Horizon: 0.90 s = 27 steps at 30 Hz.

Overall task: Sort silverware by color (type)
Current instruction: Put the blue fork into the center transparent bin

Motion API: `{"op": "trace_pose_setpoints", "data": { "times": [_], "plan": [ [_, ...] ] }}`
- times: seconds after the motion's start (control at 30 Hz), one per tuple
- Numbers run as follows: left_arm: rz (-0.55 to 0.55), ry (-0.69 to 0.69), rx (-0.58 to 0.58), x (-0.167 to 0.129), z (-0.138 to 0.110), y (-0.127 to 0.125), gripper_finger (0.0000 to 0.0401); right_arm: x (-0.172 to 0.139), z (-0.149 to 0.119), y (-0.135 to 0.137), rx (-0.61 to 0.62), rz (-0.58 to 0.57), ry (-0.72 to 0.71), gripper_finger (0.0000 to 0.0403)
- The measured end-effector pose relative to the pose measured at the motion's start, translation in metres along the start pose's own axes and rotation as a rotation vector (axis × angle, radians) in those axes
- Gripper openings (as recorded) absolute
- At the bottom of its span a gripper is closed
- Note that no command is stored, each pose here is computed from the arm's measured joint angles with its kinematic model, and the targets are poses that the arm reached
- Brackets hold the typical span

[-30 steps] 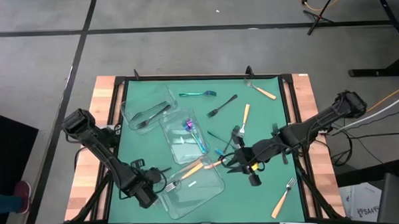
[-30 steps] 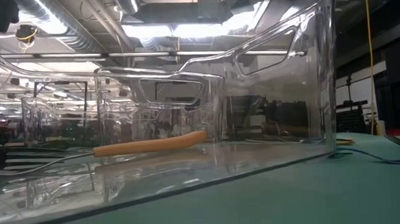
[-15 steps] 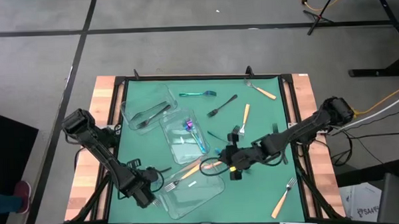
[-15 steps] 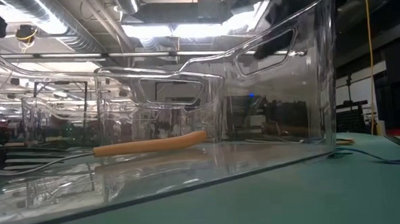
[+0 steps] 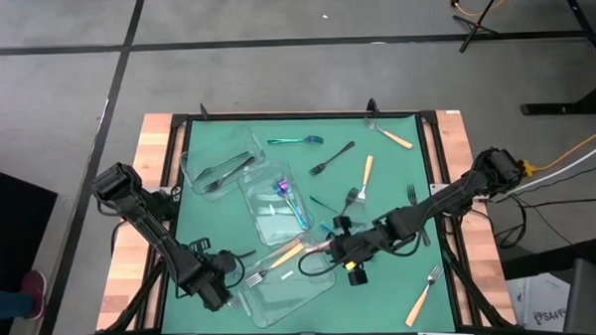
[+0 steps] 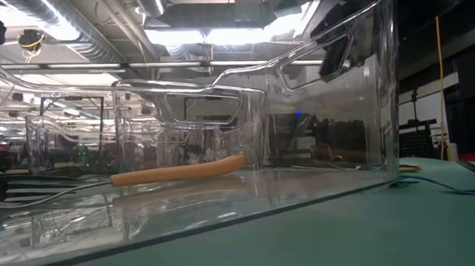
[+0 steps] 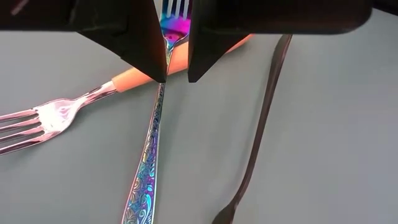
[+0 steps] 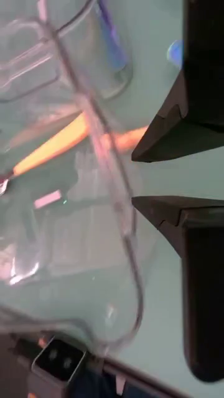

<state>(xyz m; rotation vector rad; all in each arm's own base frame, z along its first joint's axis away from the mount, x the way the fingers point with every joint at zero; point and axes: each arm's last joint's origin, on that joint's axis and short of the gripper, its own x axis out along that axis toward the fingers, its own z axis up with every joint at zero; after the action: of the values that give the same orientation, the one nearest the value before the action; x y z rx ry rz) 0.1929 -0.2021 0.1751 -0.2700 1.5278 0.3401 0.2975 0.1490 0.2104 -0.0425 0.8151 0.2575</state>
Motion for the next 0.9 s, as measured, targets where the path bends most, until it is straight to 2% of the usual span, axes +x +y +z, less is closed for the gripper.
{"op": "trace_pose_setpoints", "data": {
  "times": [0.5,0.9],
  "plan": [
    [-0.042,-0.02,-0.001,0.0,0.002,-0.004,0.006,-0.006,-0.006,0.039,-0.088,0.108,-0.021,0.0088],
    [-0.04,-0.061,0.025,0.001,0.003,-0.006,0.006,-0.005,-0.016,0.031,-0.1,0.016,0.082,0.0088]
  ]
}}
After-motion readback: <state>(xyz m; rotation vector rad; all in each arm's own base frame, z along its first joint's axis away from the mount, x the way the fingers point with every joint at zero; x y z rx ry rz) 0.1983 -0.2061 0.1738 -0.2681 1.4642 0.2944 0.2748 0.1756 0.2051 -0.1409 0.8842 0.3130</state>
